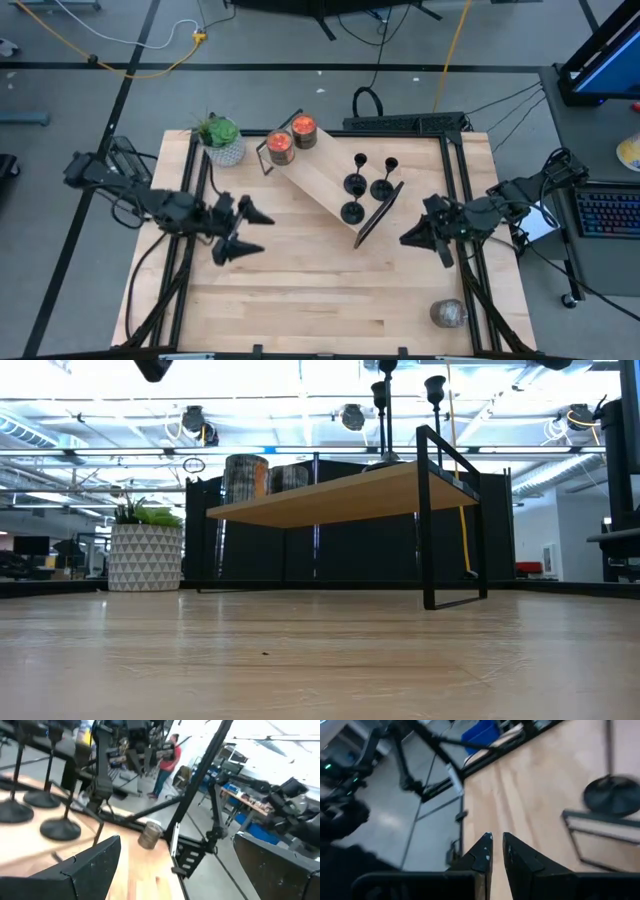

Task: Pick & Place candle stick holders
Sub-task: Put the white scented candle on the shelf

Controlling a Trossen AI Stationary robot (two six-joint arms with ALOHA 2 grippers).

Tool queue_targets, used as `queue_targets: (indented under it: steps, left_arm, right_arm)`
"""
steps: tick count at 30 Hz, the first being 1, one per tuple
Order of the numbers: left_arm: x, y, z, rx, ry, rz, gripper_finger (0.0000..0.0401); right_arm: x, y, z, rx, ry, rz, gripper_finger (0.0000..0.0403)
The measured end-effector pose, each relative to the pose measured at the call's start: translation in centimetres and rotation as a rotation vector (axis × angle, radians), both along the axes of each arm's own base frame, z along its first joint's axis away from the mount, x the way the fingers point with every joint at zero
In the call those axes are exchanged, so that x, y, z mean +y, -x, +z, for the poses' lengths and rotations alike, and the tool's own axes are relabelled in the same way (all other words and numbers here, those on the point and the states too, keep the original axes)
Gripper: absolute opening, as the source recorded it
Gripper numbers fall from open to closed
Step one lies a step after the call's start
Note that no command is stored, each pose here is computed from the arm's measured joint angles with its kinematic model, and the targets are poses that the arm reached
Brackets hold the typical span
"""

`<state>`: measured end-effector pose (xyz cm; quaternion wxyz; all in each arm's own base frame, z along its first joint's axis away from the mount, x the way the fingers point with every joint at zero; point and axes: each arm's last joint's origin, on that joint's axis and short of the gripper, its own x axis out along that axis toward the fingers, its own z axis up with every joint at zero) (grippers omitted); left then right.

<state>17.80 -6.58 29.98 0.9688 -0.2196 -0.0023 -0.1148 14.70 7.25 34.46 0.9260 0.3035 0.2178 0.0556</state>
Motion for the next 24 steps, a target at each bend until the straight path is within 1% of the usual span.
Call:
queue_targets:
  steps: [3,7,11,14,17,21,24]
  left_arm:
    - [-1.8,0.1,-0.6,0.033,0.012,0.043,0.0395]
    - [-3.8,0.2,-1.3,0.052,0.008,0.167,0.0395]
    - [-5.4,0.1,-1.9,0.047,-0.002,0.262,0.0395]
    - [-6.3,-0.4,-2.8,0.066,0.007,0.329,0.0395]
    - [-7.0,-1.2,-4.1,0.103,0.047,0.390,0.0395]
    - [-7.6,-2.2,-6.2,0.151,0.088,0.480,0.0395]
    - [-7.8,-2.6,-7.1,0.154,0.100,0.554,0.0395]
  right_arm:
    - [0.2,0.1,-0.2,0.033,-0.018,0.074,0.0034]
    - [0.5,0.5,-0.6,0.096,-0.027,0.210,0.0034]
    - [0.7,1.0,-1.2,0.190,-0.055,0.342,0.0034]
    - [0.9,1.3,-1.6,0.255,-0.091,0.444,0.0034]
    - [1.2,1.5,-1.9,0.316,-0.126,0.532,0.0027]
    - [1.5,1.4,-2.3,0.375,-0.160,0.625,0.0008]
    - [1.8,1.4,-2.5,0.401,-0.171,0.686,0.0002]
